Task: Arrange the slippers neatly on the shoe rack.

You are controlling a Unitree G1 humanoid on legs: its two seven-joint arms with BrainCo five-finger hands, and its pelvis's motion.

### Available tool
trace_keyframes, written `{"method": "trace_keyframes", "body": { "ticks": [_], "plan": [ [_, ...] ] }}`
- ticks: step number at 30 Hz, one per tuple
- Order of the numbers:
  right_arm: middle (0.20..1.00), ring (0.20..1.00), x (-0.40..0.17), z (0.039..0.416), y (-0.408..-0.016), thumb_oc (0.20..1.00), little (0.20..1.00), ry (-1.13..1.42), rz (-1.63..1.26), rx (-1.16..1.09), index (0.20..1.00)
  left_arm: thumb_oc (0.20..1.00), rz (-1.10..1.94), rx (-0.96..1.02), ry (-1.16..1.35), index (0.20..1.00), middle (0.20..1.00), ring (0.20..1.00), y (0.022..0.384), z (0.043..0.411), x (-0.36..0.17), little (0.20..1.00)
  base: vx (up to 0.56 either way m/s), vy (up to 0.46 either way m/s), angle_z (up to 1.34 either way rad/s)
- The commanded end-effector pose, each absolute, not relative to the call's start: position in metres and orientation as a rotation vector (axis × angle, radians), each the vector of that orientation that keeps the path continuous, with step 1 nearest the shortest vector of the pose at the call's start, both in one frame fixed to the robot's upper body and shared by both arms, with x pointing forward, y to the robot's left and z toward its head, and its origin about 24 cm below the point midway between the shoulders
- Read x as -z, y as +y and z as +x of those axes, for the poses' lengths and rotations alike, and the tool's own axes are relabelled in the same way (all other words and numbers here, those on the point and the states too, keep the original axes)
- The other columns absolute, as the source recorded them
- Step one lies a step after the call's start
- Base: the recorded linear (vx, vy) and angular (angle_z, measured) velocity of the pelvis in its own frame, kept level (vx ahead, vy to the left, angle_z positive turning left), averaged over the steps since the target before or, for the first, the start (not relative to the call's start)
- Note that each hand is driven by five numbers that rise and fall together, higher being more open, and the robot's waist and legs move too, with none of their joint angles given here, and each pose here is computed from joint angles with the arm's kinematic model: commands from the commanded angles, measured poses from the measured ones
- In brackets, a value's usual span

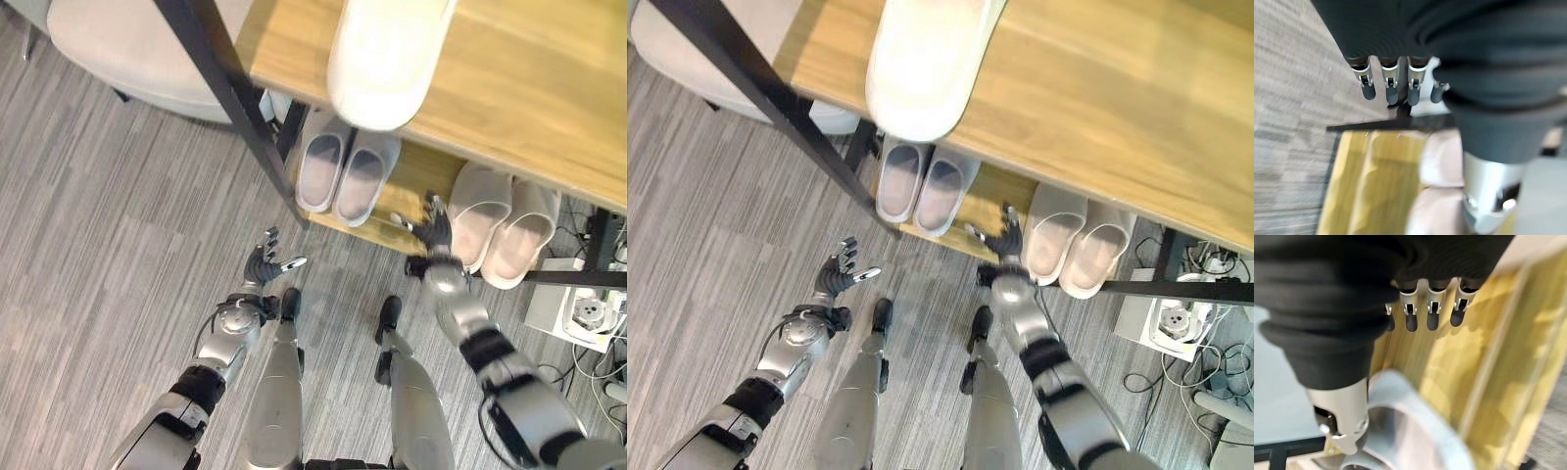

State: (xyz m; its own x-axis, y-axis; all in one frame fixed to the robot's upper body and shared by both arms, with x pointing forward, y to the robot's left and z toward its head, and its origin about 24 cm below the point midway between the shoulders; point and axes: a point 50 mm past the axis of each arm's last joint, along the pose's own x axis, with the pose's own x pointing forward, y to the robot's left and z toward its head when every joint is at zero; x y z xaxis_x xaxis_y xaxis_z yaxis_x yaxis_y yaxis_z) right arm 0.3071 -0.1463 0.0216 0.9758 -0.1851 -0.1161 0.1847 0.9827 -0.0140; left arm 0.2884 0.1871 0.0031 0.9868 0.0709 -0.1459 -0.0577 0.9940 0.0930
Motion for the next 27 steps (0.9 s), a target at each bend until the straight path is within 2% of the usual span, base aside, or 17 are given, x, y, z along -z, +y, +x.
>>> {"method": "trace_keyframes", "body": {
  "ticks": [1,2,7,9,11,12,16,17,21,27],
  "plan": [
    [1.0,1.0,-0.054,0.326,-0.131,1.0,1.0,-0.019,0.011,0.037,1.0,1.0,0.086,-0.005,0.103,1.0,1.0,1.0,0.179,0.295,-0.011,1.0,0.12,0.029,-0.15],
    [1.0,1.0,-0.054,0.326,-0.131,1.0,1.0,-0.019,0.011,0.037,1.0,1.0,0.086,-0.005,0.103,1.0,1.0,1.0,0.179,0.295,-0.011,1.0,0.14,0.017,-0.13],
    [1.0,1.0,-0.014,0.274,-0.153,1.0,1.0,0.084,-0.014,-0.099,1.0,1.0,0.163,0.034,0.187,1.0,1.0,1.0,0.197,0.268,0.011,1.0,0.13,0.023,-0.17],
    [1.0,1.0,0.02,0.221,-0.175,1.0,1.0,0.217,-0.171,-0.193,1.0,1.0,0.283,0.183,0.216,1.0,1.0,1.0,0.195,0.25,0.02,1.0,0.16,-0.013,-0.34],
    [1.0,1.0,0.047,0.196,-0.184,1.0,1.0,0.345,-0.259,-0.195,1.0,1.0,0.284,0.331,0.232,1.0,1.0,1.0,0.172,0.239,0.027,1.0,0.1,-0.022,-0.42],
    [1.0,1.0,0.047,0.196,-0.184,1.0,1.0,0.346,-0.259,-0.195,1.0,1.0,0.284,0.331,0.233,1.0,1.0,1.0,0.172,0.239,0.027,1.0,0.04,-0.013,-0.58],
    [1.0,1.0,0.084,0.167,-0.204,1.0,1.0,0.548,-0.37,-0.121,1.0,1.0,0.367,0.637,0.205,1.0,1.0,1.0,0.105,0.239,0.029,1.0,0.02,-0.027,-0.47],
    [1.0,1.0,0.09,0.163,-0.208,1.0,1.0,0.59,-0.342,-0.071,1.0,1.0,0.424,0.75,0.141,1.0,1.0,1.0,0.078,0.244,0.02,1.0,-0.01,-0.019,-0.28],
    [1.0,1.0,0.095,0.164,-0.208,1.0,1.0,0.61,-0.302,-0.033,1.0,1.0,0.478,1.034,-0.122,1.0,1.0,1.0,0.008,0.247,-0.028,1.0,-0.01,-0.014,-0.07],
    [1.0,1.0,0.092,0.169,-0.202,1.0,1.0,0.588,-0.277,-0.047,1.0,1.0,0.358,1.12,-0.321,1.0,1.0,1.0,-0.015,0.245,-0.08,1.0,0.0,-0.009,-0.07]
  ]
}}
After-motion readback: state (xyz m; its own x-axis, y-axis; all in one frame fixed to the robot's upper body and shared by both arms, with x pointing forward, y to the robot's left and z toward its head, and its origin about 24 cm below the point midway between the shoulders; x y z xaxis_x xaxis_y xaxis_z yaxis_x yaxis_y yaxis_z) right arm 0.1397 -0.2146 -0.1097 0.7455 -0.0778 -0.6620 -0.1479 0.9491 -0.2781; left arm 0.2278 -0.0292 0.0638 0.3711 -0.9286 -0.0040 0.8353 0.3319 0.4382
